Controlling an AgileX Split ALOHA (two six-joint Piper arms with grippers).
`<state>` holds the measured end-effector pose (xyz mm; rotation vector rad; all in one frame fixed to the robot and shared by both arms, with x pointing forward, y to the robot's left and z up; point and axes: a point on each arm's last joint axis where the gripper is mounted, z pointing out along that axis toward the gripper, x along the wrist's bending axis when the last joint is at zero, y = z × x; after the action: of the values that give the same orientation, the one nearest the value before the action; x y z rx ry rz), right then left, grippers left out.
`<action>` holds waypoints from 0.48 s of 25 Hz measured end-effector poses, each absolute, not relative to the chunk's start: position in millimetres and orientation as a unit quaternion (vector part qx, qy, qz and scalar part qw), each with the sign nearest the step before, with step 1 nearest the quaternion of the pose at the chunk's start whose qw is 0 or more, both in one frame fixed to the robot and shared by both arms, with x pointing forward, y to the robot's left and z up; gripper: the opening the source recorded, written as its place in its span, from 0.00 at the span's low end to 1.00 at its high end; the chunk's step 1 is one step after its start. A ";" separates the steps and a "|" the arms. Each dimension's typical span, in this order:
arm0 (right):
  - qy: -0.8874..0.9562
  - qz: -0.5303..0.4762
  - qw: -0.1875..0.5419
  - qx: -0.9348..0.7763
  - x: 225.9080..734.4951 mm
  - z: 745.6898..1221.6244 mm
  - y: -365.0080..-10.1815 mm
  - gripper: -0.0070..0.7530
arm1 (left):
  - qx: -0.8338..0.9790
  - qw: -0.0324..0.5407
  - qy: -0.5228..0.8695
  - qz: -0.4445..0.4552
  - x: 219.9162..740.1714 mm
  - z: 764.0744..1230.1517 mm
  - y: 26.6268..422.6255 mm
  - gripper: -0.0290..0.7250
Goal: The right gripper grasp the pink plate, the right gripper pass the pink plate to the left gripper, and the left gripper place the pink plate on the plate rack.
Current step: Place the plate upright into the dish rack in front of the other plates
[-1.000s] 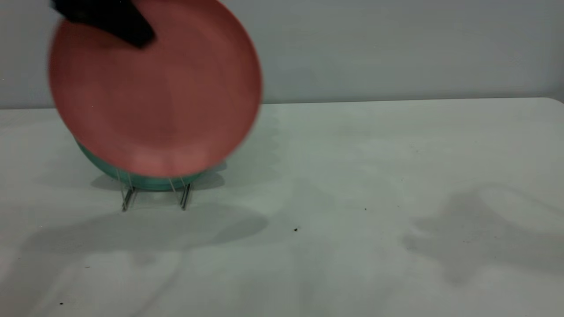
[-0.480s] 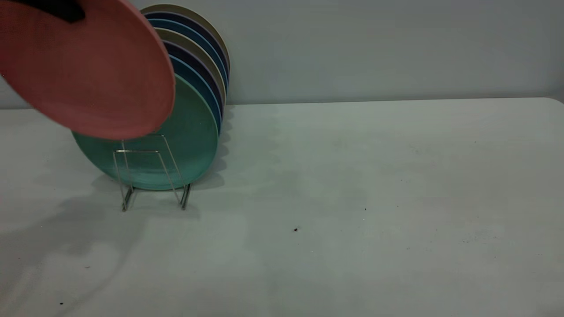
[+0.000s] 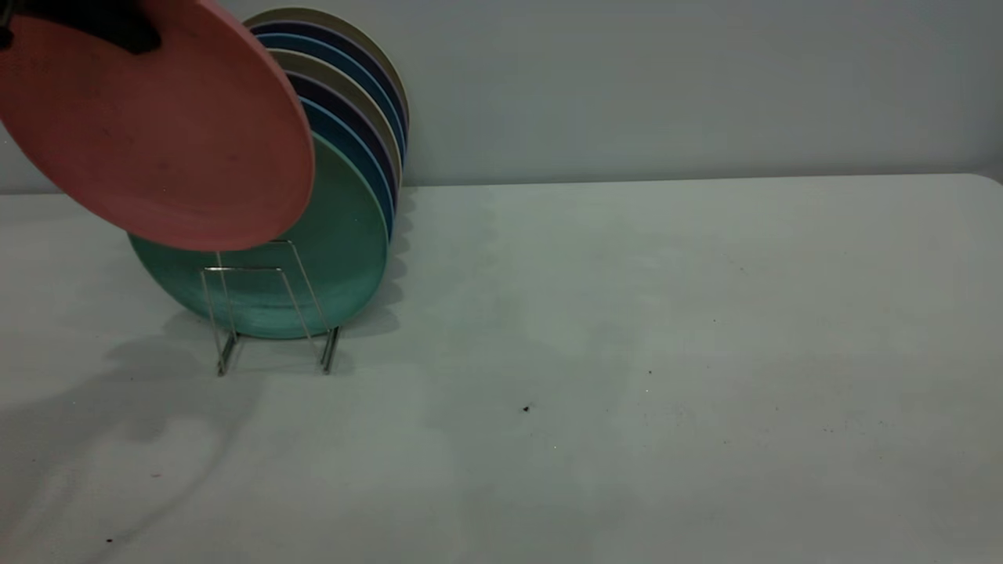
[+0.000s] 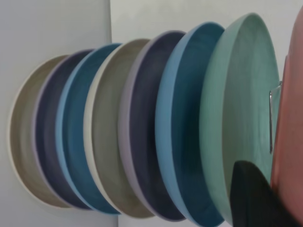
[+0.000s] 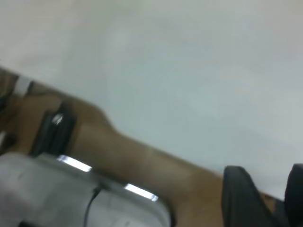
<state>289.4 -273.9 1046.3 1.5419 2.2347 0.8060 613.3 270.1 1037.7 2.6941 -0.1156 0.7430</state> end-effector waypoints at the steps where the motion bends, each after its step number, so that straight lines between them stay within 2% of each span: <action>1: 0.778 0.284 0.167 0.536 284.1 1044.2 -274.5 0.33 | 0.949 0.171 -0.040 0.261 614.1 1036.1 270.2 0.22; 7: 0.759 0.311 0.226 0.525 264.1 1040.6 -275.4 0.33 | 0.952 0.172 -0.037 0.252 618.1 1026.5 269.8 0.22; 12: 0.755 0.319 0.238 0.520 259.3 1041.3 -275.2 0.33 | 0.953 0.171 -0.034 0.247 621.8 1018.8 270.0 0.22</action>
<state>259.3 -275.2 1041.3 1.4255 2.0693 0.8750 621.8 270.0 1018.8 2.7065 -0.0970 0.7020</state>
